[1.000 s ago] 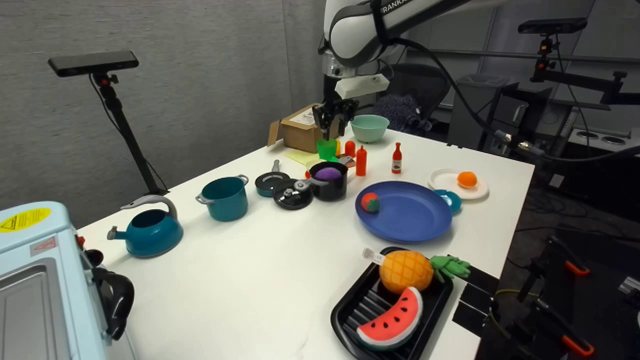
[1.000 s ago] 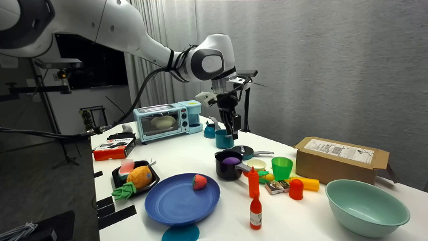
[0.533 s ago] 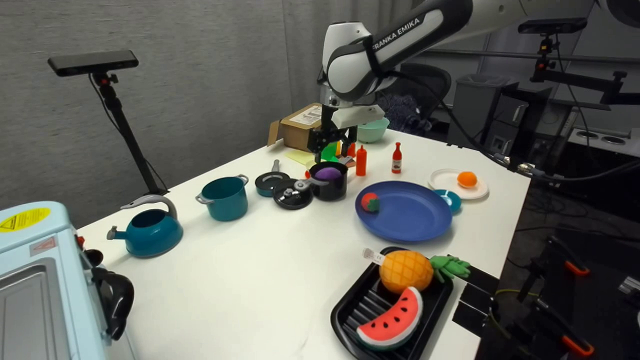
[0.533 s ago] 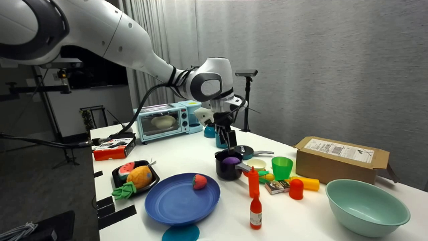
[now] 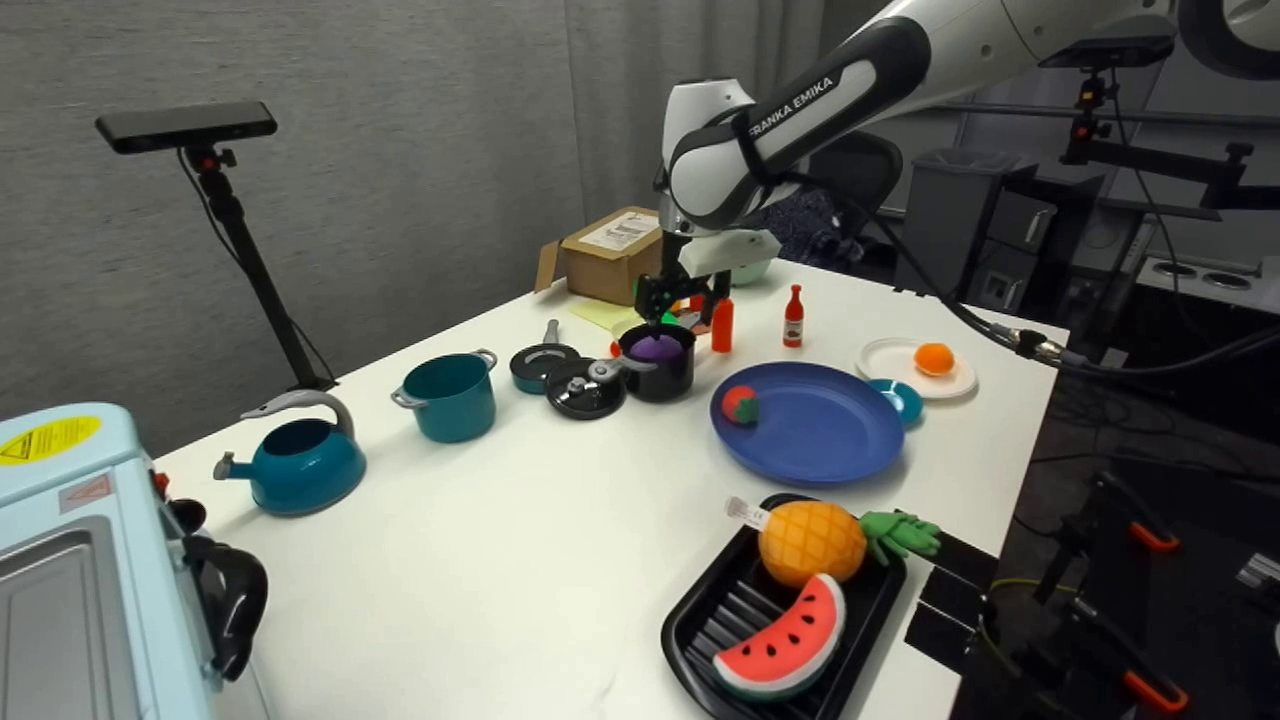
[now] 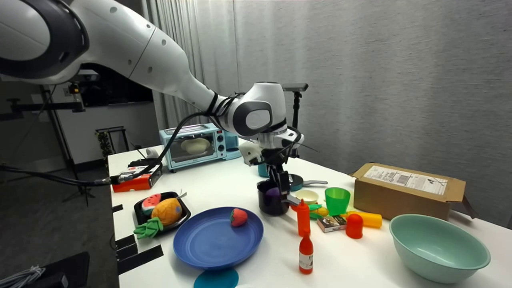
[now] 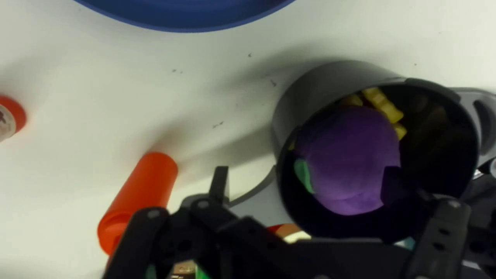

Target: Put the strawberry, the eggplant, the pineapple, the watermelon and the orange plush toys on the blue plate

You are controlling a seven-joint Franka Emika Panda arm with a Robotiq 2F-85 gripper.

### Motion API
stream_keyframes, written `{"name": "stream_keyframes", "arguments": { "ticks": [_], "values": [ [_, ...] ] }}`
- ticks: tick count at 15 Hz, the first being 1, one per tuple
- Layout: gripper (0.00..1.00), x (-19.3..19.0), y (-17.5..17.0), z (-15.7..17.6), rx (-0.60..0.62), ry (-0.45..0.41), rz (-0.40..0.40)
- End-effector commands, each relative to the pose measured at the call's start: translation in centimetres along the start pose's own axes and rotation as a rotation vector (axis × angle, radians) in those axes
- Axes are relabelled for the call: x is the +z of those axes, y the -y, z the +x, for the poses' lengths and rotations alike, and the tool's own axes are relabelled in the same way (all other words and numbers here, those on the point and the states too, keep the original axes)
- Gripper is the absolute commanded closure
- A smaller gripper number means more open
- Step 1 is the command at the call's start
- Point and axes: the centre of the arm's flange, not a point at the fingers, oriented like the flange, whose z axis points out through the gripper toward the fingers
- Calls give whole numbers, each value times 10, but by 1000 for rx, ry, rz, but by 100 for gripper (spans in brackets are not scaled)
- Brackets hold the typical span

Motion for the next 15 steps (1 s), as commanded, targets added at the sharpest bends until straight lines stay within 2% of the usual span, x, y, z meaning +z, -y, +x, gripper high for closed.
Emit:
{"name": "stream_keyframes", "arguments": {
  "ticks": [1,10,13,15],
  "values": [
    [0,1,-11,1,23,-17,-5],
    [0,-32,2,7,59,-105,73],
    [0,-53,12,5,47,-94,101],
    [0,-60,18,5,68,-65,166]
  ]
}}
